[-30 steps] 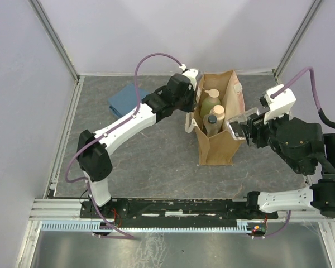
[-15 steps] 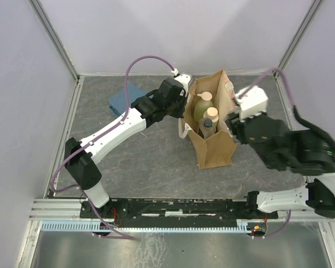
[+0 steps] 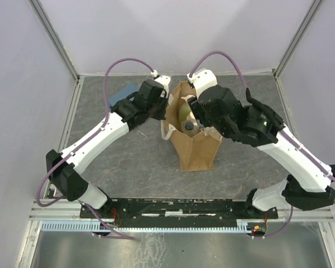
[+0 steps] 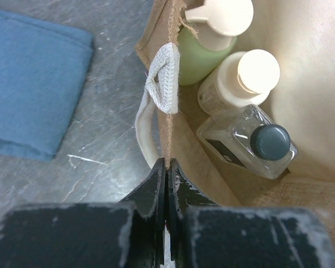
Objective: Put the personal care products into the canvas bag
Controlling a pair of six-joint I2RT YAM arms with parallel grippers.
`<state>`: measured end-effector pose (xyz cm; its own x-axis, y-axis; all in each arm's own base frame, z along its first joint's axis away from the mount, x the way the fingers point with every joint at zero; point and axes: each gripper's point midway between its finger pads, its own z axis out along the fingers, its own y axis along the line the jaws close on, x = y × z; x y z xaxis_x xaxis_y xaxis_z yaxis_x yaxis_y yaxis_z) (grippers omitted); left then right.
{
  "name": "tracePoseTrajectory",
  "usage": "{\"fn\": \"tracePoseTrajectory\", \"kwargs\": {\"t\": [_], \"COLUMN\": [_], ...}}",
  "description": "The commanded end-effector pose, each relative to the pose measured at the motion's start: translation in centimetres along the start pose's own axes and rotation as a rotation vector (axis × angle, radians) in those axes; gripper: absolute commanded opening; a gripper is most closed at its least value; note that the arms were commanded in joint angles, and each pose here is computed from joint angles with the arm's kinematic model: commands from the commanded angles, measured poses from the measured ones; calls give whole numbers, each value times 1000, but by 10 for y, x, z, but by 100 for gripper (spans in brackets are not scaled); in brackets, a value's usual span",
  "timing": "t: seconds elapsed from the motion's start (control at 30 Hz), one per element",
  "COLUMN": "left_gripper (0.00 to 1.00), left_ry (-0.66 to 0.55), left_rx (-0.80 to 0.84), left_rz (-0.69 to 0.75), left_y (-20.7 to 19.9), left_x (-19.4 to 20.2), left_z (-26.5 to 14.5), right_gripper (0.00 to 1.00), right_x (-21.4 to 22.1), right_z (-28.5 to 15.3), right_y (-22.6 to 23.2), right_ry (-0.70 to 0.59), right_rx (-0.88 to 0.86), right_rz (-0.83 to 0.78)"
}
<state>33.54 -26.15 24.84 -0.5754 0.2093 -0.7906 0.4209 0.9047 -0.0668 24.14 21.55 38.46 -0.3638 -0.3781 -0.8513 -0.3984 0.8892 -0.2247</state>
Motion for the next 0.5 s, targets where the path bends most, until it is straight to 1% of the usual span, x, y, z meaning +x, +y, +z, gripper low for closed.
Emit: {"fn": "tracePoseTrajectory", "kwargs": {"t": [0.0, 0.1, 0.2, 0.37, 0.47], "left_gripper": [3, 3, 3, 3, 3], "left_ry": [-198, -190, -184, -184, -181], "left_rx": [-33, -37, -37, -45, -45], "left_rz": [-22, -26, -24, -31, -30], "left_y": [30, 37, 41, 47, 49], "left_x": [-49, -44, -39, -34, -32], "left_z": [-47, -46, -47, -49, -50], "right_gripper": [0, 0, 0, 0, 0], "right_x": [-63, -77, -79, -67, -57], "right_z": [-16, -18, -5, 25, 35], "right_y": [-12, -19, -20, 1, 21], "right_ry": [-186, -210, -205, -163, -157], "right_rx": [-49, -71, -112, -205, -299], "right_rz": [80, 81, 75, 46, 27]}}
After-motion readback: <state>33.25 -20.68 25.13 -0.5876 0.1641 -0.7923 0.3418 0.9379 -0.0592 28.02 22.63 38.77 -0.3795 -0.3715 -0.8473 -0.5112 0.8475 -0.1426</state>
